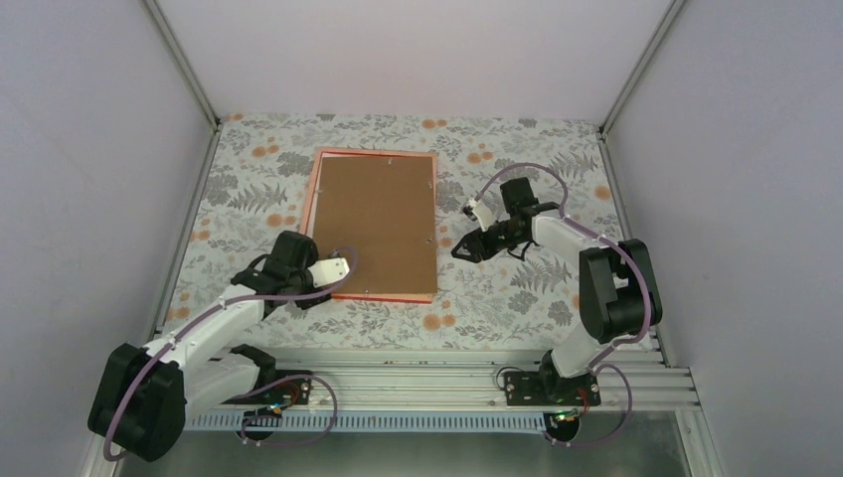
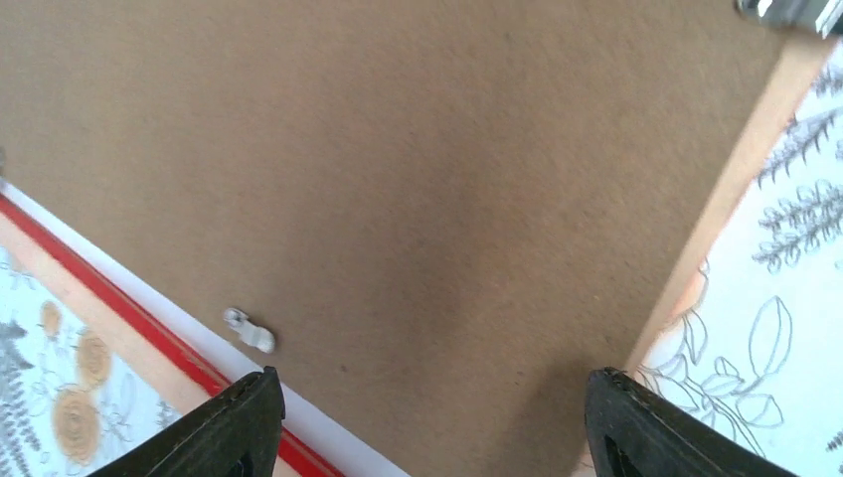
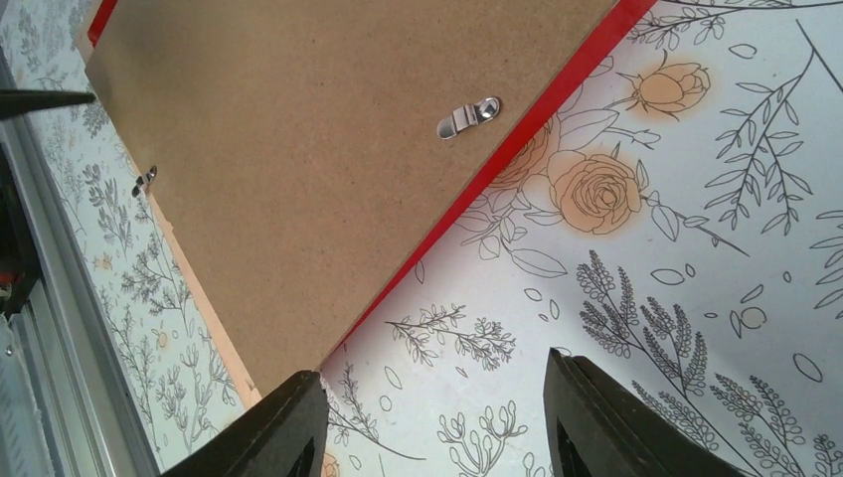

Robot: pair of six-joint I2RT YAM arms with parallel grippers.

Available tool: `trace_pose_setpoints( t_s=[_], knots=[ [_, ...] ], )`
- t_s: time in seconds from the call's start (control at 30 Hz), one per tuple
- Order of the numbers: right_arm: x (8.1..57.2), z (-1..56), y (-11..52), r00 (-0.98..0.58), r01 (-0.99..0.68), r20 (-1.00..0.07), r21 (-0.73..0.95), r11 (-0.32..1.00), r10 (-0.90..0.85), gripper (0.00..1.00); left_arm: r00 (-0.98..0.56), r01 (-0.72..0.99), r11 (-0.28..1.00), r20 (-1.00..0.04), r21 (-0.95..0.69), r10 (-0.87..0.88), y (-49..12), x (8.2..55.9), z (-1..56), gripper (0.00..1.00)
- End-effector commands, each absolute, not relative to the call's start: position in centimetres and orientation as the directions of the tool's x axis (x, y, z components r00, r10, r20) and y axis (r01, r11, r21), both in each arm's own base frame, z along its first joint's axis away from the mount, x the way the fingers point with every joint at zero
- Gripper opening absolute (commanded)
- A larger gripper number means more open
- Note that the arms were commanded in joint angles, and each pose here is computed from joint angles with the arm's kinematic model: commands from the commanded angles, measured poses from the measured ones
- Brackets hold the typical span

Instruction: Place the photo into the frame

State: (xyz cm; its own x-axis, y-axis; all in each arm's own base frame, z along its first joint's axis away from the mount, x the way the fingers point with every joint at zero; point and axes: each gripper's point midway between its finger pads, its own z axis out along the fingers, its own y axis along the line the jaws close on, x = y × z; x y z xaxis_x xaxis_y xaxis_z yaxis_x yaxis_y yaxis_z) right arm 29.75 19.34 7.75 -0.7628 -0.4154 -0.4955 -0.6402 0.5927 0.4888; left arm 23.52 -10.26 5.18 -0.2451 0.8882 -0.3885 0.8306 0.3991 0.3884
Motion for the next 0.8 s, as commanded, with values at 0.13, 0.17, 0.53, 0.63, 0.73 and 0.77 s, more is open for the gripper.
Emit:
trace_pose_setpoints(
  t_s=[0.13, 0.17, 0.53, 0.63, 0.73, 0.77],
  knots=[
    [31.4, 8.0, 19.2, -0.748, -0.651, -0.522, 0.453, 0.609, -0.411, 0.47, -0.214, 0.888, 0.412, -0.606, 0.207, 0.766, -13.3, 22.5, 11.2, 0.76],
    [31.8, 8.0, 19.2, -0.751, -0.643, -0.526, 0.447, 0.622, -0.399, 0.44, -0.241, 0.888, 0.428, -0.621, 0.169, 0.746, -13.1, 22.6, 11.4, 0.76],
    [32.8, 4.3, 21.1, -0.779, -0.612, -0.475, 0.437, 0.659, -0.410, 0.13, -0.738, 0.454, 0.891, -0.559, 0.005, 0.379, -0.2, 35.1, 7.4, 0.53],
    [32.8, 3.6, 21.4, -0.778, -0.616, -0.464, 0.434, 0.658, -0.423, 0.11, -0.765, 0.429, 0.903, -0.525, 0.016, 0.373, 1.1, 36.2, 5.8, 0.50],
    [32.6, 3.1, 22.1, -0.775, -0.623, -0.456, 0.435, 0.650, -0.437, 0.09, -0.774, 0.444, 0.896, -0.505, -0.005, 0.382, 1.1, 36.4, 4.2, 0.49],
    [32.6, 3.0, 22.3, -0.773, -0.626, -0.455, 0.433, 0.649, -0.442, 0.09, -0.780, 0.444, 0.896, -0.496, -0.011, 0.381, 1.1, 36.4, 3.7, 0.48]
  ],
)
